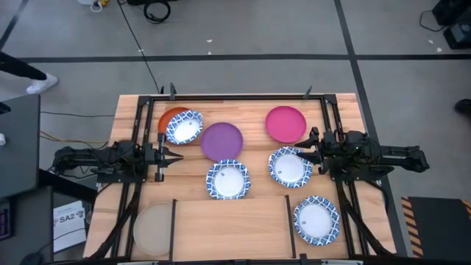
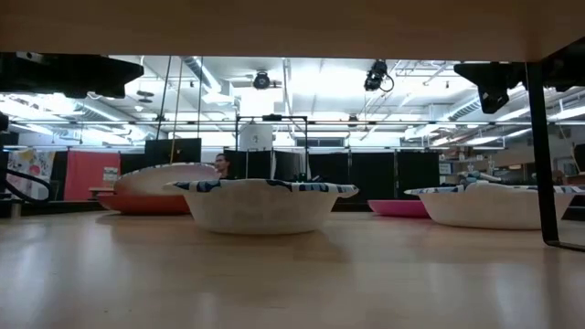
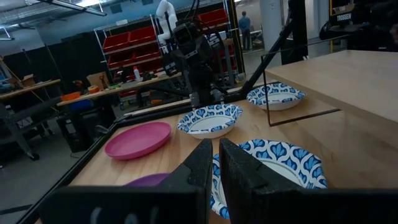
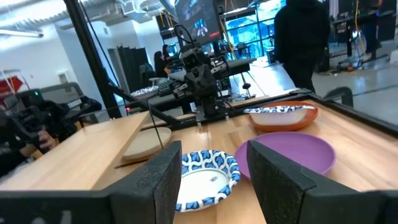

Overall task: Place and stack plates onto a shelf
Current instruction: Put the white bowl on the shelf

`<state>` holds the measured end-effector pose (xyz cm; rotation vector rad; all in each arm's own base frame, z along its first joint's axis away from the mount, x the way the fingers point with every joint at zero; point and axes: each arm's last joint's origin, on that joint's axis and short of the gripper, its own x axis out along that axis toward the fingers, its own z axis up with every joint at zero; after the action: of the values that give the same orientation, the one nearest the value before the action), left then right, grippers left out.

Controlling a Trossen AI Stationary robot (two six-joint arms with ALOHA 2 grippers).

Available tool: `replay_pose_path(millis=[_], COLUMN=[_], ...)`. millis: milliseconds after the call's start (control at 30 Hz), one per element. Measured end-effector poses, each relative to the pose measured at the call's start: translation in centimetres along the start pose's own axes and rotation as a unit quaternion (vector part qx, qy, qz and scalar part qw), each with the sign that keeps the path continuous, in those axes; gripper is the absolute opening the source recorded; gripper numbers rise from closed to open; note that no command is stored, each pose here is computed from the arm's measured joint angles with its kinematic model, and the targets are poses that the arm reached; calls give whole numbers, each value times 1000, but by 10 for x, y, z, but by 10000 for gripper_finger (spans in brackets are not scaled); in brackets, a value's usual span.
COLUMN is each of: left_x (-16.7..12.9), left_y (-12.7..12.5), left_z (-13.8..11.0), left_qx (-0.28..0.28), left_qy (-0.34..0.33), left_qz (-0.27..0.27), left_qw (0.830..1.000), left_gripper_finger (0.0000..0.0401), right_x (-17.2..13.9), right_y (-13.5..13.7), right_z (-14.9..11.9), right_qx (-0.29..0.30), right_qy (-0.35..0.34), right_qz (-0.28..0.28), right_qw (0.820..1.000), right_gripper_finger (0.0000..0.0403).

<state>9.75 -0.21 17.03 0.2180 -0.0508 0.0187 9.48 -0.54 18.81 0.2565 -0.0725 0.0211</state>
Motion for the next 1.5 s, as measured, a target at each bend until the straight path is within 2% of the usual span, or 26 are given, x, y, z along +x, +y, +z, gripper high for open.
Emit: replay_pose_path(millis=[133,367,467,600,767,867,1100,1333,1500], left_x=[0,0,0,0,0,0,0,0,0], left_y=[0,0,0,0,0,0,0,0,0], left_z=[0,0,0,0,0,0,0,0,0], left_qx=[0,0,0,0,0,0,0,0,0], left_qy=[0,0,0,0,0,0,0,0,0], left_qz=[0,0,0,0,0,0,0,0,0], left_qw=[1000,1000,1000,1000,1000,1000,1000,1000,1000], left_gripper_finger=[36,36,36,36,36,36,36,36,36], right_x=[0,-1,1,5,11,12,13,25,31], right_y=[0,2,2,2,1,-2,-10,-26,-40], right_z=[2,18,21,32,52,62,76,66,55], right_qx=[27,24,23,23,9,23,90,135,148], right_qy=[-13,-96,-90,-73,12,88,219,303,363], right_qz=[2,-26,-38,-80,-155,-219,-327,-338,-364], right_qw=[1000,995,995,994,988,972,915,881,845], right_gripper_finger=[187,187,187,187,187,187,187,187,187])
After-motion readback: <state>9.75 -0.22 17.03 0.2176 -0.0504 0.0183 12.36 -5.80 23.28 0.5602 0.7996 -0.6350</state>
